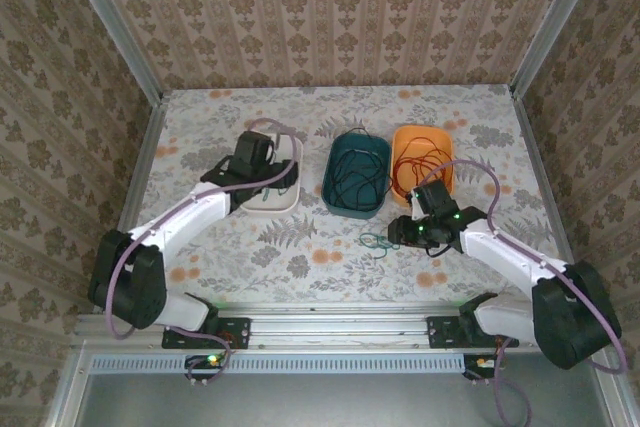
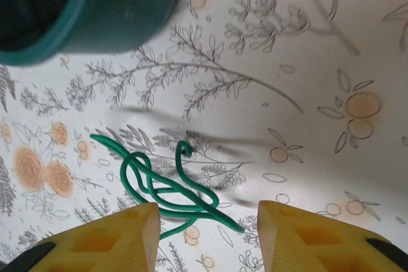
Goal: Untangle the cables
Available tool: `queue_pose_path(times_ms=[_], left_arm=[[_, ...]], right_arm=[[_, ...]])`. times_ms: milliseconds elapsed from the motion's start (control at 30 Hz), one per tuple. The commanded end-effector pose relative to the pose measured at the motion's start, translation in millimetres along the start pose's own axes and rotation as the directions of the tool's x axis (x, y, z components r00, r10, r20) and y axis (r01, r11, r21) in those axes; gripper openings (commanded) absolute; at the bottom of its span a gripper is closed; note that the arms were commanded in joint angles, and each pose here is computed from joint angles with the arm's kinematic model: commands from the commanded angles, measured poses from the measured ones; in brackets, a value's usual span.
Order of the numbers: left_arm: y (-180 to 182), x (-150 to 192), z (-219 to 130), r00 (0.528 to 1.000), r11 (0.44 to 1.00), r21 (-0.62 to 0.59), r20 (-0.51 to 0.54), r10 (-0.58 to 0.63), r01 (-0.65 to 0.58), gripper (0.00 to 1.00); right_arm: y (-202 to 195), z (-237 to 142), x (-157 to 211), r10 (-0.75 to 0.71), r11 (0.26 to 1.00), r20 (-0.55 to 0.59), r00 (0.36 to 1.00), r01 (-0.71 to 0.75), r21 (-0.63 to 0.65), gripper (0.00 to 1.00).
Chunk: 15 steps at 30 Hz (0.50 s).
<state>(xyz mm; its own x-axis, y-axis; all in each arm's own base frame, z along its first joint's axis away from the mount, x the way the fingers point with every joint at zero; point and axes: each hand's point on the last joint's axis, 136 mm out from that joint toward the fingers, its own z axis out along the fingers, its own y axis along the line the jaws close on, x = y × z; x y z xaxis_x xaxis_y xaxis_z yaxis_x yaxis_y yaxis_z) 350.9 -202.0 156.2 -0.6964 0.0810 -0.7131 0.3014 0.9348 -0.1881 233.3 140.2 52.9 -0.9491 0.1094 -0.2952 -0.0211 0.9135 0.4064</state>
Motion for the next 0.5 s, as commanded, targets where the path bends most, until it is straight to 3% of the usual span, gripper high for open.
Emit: queue_pose_path(times_ms=[0,200,367,467], left_arm=[[-55,10,-10,0.993,0.972,0.208,-0.005,0.116,-0.113,0.77],[-124,48,-18,0.958,0.861,0.461,-0.076,0.277,-0.212,0.75],[-152,70,-15,0.932,0.798,0.560,-0.116,0.344,-0.225,0.75],[-158,72,-9,0.935,0.792,0.576,-0.125,0.331,-0.203,0.75]], right_arm=[[9,4,10,-0.037,0.999,-0.073,0.997,0.035,-0.031,0.45],[7,13,16,-0.036,0.999,-0.120,0.992,0.033,-0.024,0.41],[9,11,13,-0.044,0.999,-0.100,0.994,0.041,-0.027,0.08],[12,2,9,-0.051,0.998,-0.060,0.997,0.049,-0.036,0.00]])
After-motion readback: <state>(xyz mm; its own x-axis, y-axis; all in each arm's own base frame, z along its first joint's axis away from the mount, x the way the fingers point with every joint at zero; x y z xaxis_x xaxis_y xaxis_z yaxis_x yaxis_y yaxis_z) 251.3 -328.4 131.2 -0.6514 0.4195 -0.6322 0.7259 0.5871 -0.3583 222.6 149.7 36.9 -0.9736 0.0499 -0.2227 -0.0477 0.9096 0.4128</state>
